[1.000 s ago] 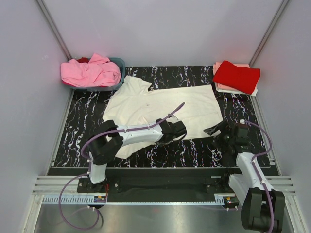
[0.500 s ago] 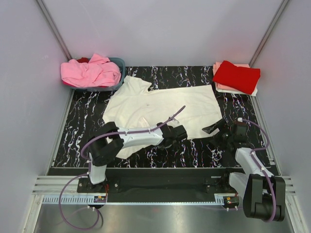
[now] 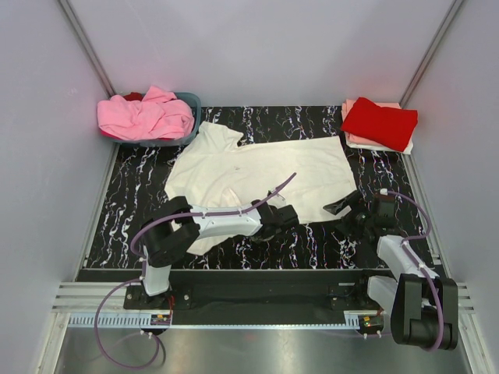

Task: Fold and stack the t-shirts
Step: Fold the tshirt

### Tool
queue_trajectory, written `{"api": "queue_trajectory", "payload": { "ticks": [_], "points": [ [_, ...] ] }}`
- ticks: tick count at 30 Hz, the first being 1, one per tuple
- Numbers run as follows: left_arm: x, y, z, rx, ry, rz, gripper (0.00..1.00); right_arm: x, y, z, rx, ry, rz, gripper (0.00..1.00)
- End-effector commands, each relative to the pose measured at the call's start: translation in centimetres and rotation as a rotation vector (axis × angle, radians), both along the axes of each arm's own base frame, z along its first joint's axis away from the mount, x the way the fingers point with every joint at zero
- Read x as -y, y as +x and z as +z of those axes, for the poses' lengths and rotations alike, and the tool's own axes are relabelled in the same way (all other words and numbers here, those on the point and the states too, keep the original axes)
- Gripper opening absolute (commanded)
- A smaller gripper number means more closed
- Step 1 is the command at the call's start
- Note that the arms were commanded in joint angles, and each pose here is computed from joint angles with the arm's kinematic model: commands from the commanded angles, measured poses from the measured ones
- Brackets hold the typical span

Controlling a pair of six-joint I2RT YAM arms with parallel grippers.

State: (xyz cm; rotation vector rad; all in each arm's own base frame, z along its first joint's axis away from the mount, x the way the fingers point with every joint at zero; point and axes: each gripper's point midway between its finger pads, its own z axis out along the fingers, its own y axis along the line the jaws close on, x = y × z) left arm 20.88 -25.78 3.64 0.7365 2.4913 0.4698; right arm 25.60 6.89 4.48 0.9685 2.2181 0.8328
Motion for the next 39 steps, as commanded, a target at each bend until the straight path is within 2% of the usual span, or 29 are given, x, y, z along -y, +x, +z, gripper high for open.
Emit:
{"api": "queue_trajectory", "payload": {
  "ticks": [1, 2, 3, 5, 6, 9, 18, 25, 39],
  "points": [
    [0.1, 1.0, 1.4, 0.077, -0.03, 0.023, 0.42, -0.3, 1.4, 1.6, 0.072, 0.006, 0.021, 0.95],
    [0.0, 1.2, 1.5, 0.088, -0.026, 0.026, 0.38, -0.3, 1.4, 1.6, 0.072, 0.007, 0.022, 0.95],
    [-0.2, 1.3, 1.7, 0.097, -0.026, 0.028, 0.28, -0.3, 1.4, 1.5, 0.07, 0.007, 0.022, 0.95],
    [-0.9, 1.9, 1.9, 0.114, -0.016, 0.043, 0.19, -0.4, 1.4, 1.4, 0.063, 0.009, 0.025, 0.95],
    [-1.2, 2.1, 2.3, 0.122, -0.025, 0.051, 0.08, -0.4, 1.5, 1.4, 0.063, 0.009, 0.025, 0.95],
    [-2.2, 2.8, 3.5, 0.14, -0.047, 0.057, 0.0, -0.4, 1.5, 1.3, 0.06, 0.012, 0.03, 0.95],
    [-7.0, 5.9, 9.2, 0.192, -0.161, 0.116, 0.0, -0.5, 1.7, 0.8, 0.041, 0.018, 0.036, 0.94],
    [-12.3, 9.1, 11.2, 0.241, -0.155, 0.205, 0.0, -0.7, 1.9, 0.4, 0.025, 0.027, 0.049, 0.94],
    [-17.4, 14.9, 12.9, 0.267, -0.118, 0.303, 0.0, -0.9, 2.0, 0.0, 0.01, 0.035, 0.061, 0.94]
  ]
}}
